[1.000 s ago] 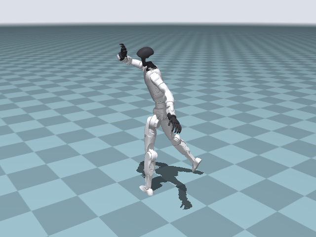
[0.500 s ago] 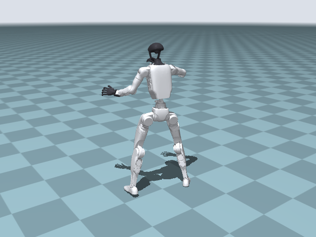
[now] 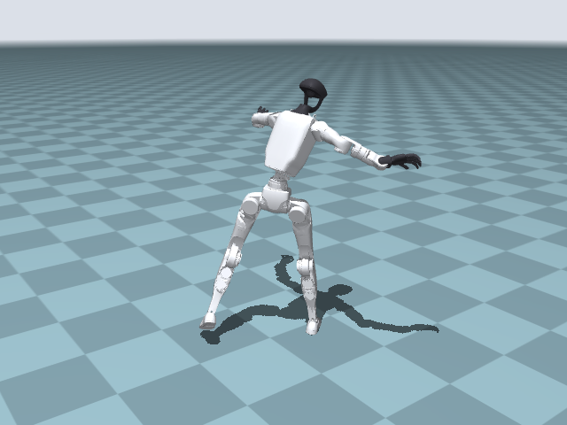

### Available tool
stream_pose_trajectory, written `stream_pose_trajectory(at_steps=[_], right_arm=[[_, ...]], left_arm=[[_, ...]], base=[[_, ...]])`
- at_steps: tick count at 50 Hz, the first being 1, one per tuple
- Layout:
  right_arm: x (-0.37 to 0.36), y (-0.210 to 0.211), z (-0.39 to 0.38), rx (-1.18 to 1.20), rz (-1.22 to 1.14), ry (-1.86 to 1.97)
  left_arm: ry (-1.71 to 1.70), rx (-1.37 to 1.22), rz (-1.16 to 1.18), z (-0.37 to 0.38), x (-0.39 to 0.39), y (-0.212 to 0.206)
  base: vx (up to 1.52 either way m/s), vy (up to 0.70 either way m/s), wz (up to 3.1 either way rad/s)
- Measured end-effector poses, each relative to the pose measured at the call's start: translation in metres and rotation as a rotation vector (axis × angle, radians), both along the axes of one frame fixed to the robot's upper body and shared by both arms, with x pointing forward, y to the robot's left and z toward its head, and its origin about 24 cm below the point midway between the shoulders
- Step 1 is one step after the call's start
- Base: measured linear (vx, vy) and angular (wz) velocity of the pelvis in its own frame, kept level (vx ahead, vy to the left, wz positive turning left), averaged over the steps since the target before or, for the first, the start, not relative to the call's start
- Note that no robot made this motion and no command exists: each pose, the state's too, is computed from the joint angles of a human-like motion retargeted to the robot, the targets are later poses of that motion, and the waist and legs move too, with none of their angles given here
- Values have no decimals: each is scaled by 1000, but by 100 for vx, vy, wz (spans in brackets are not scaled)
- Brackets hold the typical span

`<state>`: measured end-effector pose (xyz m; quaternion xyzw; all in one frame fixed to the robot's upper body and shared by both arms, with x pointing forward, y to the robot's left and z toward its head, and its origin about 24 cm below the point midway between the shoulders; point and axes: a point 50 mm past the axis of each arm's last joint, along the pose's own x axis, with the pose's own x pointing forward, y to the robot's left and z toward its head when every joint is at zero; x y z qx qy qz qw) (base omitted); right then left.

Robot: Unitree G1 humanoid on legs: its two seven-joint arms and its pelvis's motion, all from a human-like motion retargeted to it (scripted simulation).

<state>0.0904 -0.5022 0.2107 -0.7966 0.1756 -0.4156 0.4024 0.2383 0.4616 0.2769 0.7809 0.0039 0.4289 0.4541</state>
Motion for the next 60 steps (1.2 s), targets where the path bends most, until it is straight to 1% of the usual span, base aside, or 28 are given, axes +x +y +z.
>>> stream_pose_trajectory(at_steps=[2, 5, 8, 12, 15, 17, 19, 22, 25, 26, 27, 28, 29, 32, 34, 37, 40, 43, 46, 50, 53, 55, 57, 60], right_arm=[[-21, -13, 21, -79, -111, -14], [-60, -29, 39, -91, -287, -173], [-101, -39, 37, 14, -440, -568], [-142, -40, 8, 153, -626, -1200], [-154, -33, -36, 273, -746, -1504], [-147, -23, -89, 400, -812, -1535], [-124, -9, -139, 580, -813, -1518], [-59, 21, -203, 930, -709, -1434], [50, 75, -239, 1320, -505, -1300], [95, 98, -238, 1433, -417, -1251], [139, 122, -228, 1524, -307, -1195], [181, 143, -207, 1573, -173, -1134], [219, 165, -178, 1596, -28, -1083], [301, 226, -57, 1537, 452, -1000], [322, 261, 32, 1442, 753, -993], [314, 307, 147, 1288, 1107, -1029], [284, 342, 225, 1164, 1358, -1101], [250, 370, 274, 1034, 1543, -1170], [218, 389, 303, 882, 1687, -1208], [183, 402, 324, 670, 1815, -1243], [168, 410, 324, 512, 1868, -1228], [163, 417, 318, 408, 1893, -1184], [162, 426, 310, 310, 1911, -1111], [166, 442, 291, 181, 1935, -960]], left_arm=[[21, 45, 19, 5, -6, 4], [33, 98, 10, 13, -7, 2], [30, 129, -50, 18, 6, -9], [15, 178, -189, 29, 31, -39], [7, 243, -361, 45, 59, -81], [32, 326, -501, 67, 87, -129], [22, 401, -655, 86, 108, -184], [-36, 448, -862, 108, 124, -261], [-113, 429, -1046, 129, 123, -328], [-128, 313, -1158, 133, 121, -349], [-133, 264, -1219, 138, 118, -366], [-135, 349, -1168, 147, 115, -373], [-137, 372, -1156, 155, 111, -380], [-147, 346, -1193, 176, 95, -394], [-162, 318, -1215, 191, 82, -394], [-201, 258, -1260, 210, 63, -385], [-249, 198, -1303, 220, 48, -367], [-288, 145, -1329, 222, 37, -341], [-307, 82, -1347, 216, 29, -314], [-312, -46, -1362, 194, 26, -276], [-307, -223, -1336, 154, 36, -237], [-304, -402, -1283, 112, 44, -203], [-294, -645, -1196, 58, 51, -166], [-279, -1041, -983, -43, 42, -113]], base=[[-12, 10, 3], [-14, 14, 28], [-16, 18, 67], [-16, 22, 116], [-12, 28, 173], [-8, 34, 214], [-4, 45, 247], [-2, 46, 237], [-2, 43, 212], [-1, 40, 191], [-1, 37, 181], [0, 34, 175], [1, 31, 169], [2, 23, 154], [5, 14, 142], [6, 6, 133], [7, -2, 116], [7, -16, 89], [5, -22, 58], [2, -18, 38], [-1, -12, 20], [-2, -6, 3], [0, 0, 0], [-3, 2, -14]])
